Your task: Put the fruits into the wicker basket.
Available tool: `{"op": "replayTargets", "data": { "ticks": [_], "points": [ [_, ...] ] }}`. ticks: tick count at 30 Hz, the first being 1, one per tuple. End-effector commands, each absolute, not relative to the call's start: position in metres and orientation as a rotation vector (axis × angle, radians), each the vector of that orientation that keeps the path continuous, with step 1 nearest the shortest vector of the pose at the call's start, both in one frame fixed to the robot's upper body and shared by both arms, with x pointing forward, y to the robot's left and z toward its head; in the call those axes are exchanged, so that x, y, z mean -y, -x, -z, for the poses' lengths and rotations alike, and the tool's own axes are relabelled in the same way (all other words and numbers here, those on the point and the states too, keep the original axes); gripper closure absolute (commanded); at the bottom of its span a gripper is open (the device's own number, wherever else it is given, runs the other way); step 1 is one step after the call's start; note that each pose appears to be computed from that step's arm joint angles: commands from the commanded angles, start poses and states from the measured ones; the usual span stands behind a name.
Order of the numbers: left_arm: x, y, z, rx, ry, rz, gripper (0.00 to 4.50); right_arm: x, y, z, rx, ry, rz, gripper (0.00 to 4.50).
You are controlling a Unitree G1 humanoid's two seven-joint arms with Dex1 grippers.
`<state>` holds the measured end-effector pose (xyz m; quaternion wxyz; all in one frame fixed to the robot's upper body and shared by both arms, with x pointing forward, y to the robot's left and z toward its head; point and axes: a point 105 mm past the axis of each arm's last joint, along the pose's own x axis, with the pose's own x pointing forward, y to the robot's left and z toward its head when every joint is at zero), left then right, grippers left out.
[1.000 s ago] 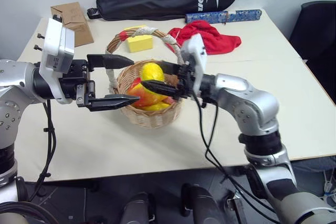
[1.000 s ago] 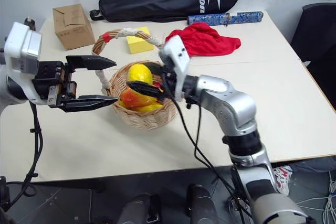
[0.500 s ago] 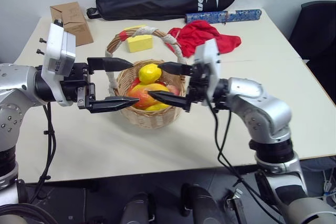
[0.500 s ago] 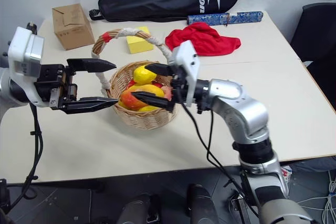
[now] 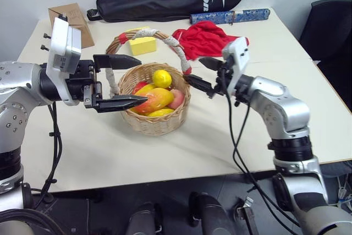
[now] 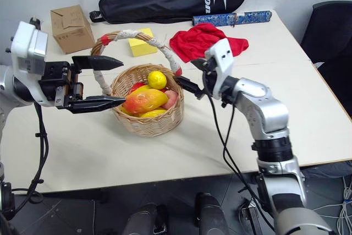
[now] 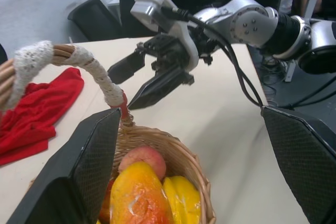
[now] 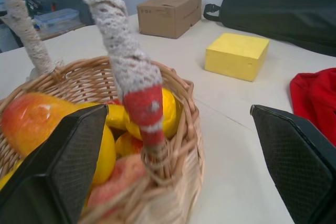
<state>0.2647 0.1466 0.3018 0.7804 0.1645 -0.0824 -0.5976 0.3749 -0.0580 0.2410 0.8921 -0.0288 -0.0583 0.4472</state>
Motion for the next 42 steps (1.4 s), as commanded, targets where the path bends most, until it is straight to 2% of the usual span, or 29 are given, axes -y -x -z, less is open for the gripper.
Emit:
{"op": "replayTargets", "data": {
  "ticks": [1,4,8,9,14,16,21,27,32,36,42],
  "points": [
    [-0.147,-0.263,-0.311,0.225,-0.379,1.267,0.00,0.050,-0.383,-0.251,0.172,0.068,-0.897,0.20],
    [-0.149,-0.261,-0.312,0.230,-0.381,1.251,0.00,0.047,-0.385,-0.255,0.179,0.057,-0.890,0.86],
    [-0.151,-0.263,-0.313,0.239,-0.377,1.223,0.00,0.050,-0.378,-0.255,0.181,0.051,-0.908,2.13],
    [-0.151,-0.263,-0.313,0.239,-0.376,1.222,0.00,0.051,-0.376,-0.255,0.182,0.050,-0.912,2.63],
    [-0.149,-0.264,-0.310,0.240,-0.371,1.228,0.00,0.056,-0.369,-0.257,0.192,0.045,-0.924,3.98],
    [-0.148,-0.265,-0.311,0.244,-0.369,1.235,0.00,0.065,-0.367,-0.264,0.213,0.039,-0.912,4.26],
    [-0.143,-0.268,-0.312,0.255,-0.361,1.273,0.00,0.126,-0.359,-0.300,0.307,0.057,-0.789,4.26],
    [-0.139,-0.272,-0.310,0.258,-0.352,1.307,0.00,0.218,-0.342,-0.317,0.307,0.172,-0.560,4.26],
    [-0.136,-0.277,-0.302,0.243,-0.354,1.341,0.00,0.295,-0.333,-0.300,0.240,0.212,-0.294,4.26],
    [-0.133,-0.280,-0.299,0.241,-0.346,1.361,0.00,0.316,-0.334,-0.278,0.219,0.183,-0.192,4.26],
    [-0.128,-0.285,-0.296,0.236,-0.334,1.383,0.00,0.323,-0.332,-0.243,0.170,0.147,-0.175,2.34]
  ]
}}
